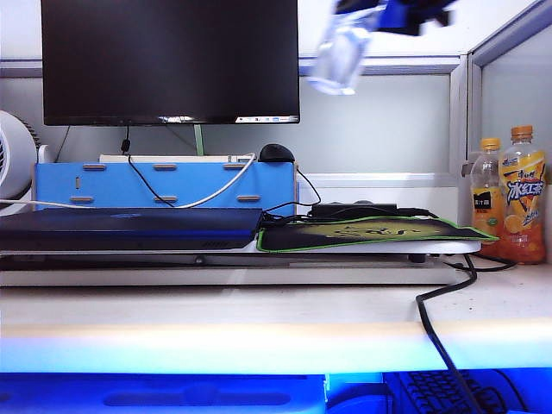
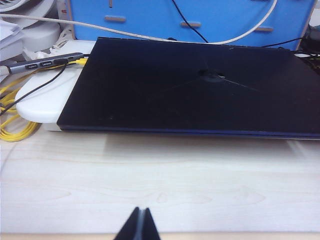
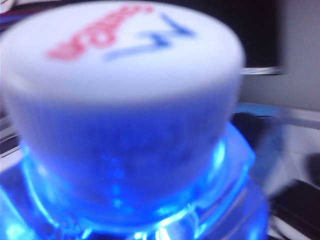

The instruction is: Pick up the mineral water bottle and place it on the laptop.

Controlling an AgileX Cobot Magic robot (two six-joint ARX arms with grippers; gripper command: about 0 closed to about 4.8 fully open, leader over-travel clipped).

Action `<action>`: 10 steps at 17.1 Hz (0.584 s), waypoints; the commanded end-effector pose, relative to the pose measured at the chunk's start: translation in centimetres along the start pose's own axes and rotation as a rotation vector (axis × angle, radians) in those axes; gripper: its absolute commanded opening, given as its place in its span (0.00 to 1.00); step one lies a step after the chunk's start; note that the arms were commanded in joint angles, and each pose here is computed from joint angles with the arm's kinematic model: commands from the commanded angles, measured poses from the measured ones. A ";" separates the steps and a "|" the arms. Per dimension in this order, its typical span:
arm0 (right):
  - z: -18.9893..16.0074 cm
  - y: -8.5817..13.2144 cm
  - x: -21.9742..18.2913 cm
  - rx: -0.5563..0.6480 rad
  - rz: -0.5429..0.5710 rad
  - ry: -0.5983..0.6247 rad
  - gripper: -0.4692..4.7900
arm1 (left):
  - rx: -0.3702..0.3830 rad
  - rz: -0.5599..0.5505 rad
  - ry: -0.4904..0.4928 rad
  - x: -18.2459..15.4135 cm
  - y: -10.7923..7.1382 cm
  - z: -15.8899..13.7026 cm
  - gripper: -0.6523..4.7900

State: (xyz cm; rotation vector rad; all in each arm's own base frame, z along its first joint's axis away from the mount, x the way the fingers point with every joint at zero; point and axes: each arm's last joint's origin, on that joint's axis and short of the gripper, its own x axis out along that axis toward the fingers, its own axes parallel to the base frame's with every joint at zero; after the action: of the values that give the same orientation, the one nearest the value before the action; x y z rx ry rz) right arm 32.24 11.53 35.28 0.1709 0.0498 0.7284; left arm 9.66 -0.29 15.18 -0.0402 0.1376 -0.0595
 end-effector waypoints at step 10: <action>0.2 6.7 11.5 -0.022 0.250 -0.037 0.10 | 0.001 -0.002 -0.008 0.0 0.0 0.1 0.12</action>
State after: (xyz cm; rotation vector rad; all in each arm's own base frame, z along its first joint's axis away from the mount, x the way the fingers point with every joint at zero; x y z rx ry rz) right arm 36.58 23.53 35.39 0.1656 0.0743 0.9563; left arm 9.66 -0.29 15.18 -0.0402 0.1376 -0.0595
